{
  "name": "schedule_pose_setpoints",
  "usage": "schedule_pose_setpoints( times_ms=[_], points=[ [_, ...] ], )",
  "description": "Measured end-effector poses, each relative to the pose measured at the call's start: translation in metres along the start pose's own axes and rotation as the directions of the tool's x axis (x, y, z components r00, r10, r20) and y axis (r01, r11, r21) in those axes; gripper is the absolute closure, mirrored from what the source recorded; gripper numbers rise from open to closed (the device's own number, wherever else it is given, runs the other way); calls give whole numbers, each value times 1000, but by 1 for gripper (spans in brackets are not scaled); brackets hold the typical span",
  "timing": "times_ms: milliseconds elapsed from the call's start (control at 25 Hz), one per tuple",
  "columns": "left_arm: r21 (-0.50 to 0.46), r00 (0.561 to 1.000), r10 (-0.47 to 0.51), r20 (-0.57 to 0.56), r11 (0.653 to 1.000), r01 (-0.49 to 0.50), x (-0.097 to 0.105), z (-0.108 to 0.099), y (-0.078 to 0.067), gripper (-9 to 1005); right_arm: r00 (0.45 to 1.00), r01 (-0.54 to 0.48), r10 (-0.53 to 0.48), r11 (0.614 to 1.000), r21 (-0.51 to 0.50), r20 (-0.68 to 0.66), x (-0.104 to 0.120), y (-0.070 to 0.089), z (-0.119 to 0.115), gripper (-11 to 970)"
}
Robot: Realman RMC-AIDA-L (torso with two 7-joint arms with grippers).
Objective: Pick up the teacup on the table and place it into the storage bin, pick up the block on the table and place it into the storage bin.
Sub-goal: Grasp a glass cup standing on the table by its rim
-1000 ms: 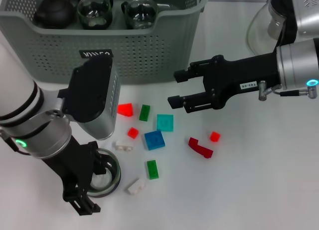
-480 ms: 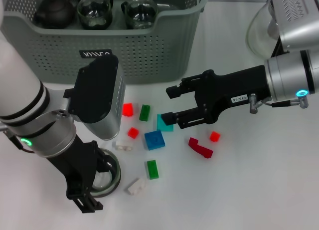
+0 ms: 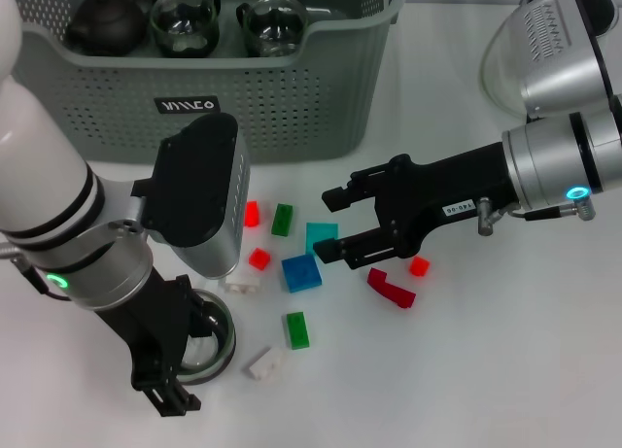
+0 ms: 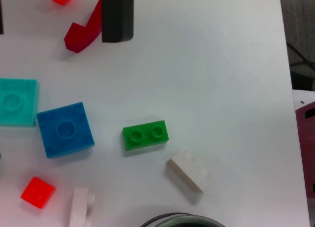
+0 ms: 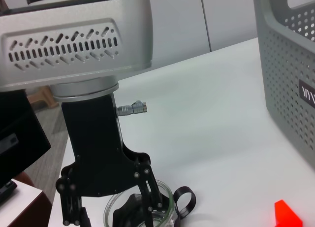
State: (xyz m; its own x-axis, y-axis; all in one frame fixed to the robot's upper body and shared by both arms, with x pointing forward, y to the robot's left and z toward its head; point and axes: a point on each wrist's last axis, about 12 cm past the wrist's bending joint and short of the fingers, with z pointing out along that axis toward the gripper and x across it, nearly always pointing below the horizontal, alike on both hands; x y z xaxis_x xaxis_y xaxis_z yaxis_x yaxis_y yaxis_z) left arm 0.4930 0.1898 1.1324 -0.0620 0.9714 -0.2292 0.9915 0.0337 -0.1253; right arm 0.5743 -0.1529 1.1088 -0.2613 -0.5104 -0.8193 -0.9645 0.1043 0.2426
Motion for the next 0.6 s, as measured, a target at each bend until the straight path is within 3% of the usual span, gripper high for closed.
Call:
schedule_pose_setpoints(
  times_ms=[600],
  points=[
    [3,1000,-11,-12,1000,11,-3,5,-1,186,1000,-1,1,999,35,-3,2,-4,0,225]
  ],
)
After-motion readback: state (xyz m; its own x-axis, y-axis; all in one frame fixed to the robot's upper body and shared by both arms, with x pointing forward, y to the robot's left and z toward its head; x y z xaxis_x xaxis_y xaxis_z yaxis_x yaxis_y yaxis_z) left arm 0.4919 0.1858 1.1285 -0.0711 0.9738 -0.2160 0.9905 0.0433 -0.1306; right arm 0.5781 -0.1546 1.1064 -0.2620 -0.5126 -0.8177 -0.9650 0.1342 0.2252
